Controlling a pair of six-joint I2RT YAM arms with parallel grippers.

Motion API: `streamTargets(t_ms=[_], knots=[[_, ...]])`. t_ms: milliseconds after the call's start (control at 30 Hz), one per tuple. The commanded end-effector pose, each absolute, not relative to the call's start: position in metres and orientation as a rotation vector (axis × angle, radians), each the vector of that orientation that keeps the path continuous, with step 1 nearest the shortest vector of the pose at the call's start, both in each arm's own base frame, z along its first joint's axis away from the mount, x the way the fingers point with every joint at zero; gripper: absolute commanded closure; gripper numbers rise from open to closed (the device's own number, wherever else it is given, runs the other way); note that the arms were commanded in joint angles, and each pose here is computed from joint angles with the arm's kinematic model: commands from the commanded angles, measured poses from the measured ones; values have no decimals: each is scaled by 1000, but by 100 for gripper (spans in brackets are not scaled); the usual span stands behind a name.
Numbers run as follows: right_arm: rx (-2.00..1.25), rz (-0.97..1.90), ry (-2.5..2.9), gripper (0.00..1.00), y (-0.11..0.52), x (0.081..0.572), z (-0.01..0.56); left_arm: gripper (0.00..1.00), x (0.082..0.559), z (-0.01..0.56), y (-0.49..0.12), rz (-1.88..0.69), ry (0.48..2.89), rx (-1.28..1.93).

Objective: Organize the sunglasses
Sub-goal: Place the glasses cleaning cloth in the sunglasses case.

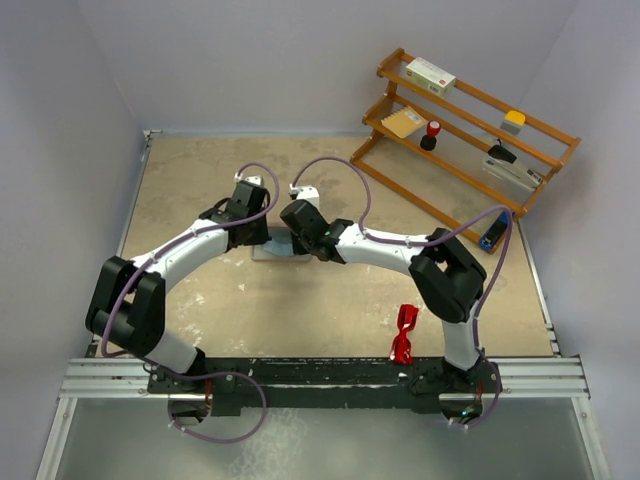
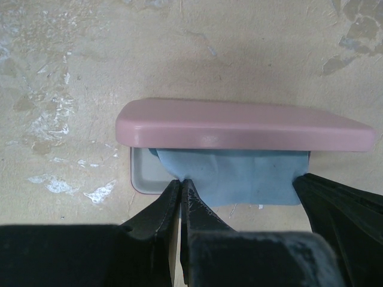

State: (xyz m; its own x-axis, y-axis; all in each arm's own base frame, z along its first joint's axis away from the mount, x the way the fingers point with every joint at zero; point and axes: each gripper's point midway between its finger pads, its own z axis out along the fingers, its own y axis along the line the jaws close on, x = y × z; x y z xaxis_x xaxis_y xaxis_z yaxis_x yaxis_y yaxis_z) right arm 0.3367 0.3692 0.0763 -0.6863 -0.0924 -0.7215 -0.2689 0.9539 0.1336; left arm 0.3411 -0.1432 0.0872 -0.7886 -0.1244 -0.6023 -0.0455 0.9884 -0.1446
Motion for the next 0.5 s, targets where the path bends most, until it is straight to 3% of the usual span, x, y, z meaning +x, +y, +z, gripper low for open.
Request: streamTargets(t_ms=[0, 467], knots=[[-247, 316, 2312, 100, 375, 337, 74, 100, 347, 82, -146, -183, 2462, -111], [-257, 303, 2340, 100, 374, 334, 55, 100, 345, 61, -146, -170, 2503, -106]])
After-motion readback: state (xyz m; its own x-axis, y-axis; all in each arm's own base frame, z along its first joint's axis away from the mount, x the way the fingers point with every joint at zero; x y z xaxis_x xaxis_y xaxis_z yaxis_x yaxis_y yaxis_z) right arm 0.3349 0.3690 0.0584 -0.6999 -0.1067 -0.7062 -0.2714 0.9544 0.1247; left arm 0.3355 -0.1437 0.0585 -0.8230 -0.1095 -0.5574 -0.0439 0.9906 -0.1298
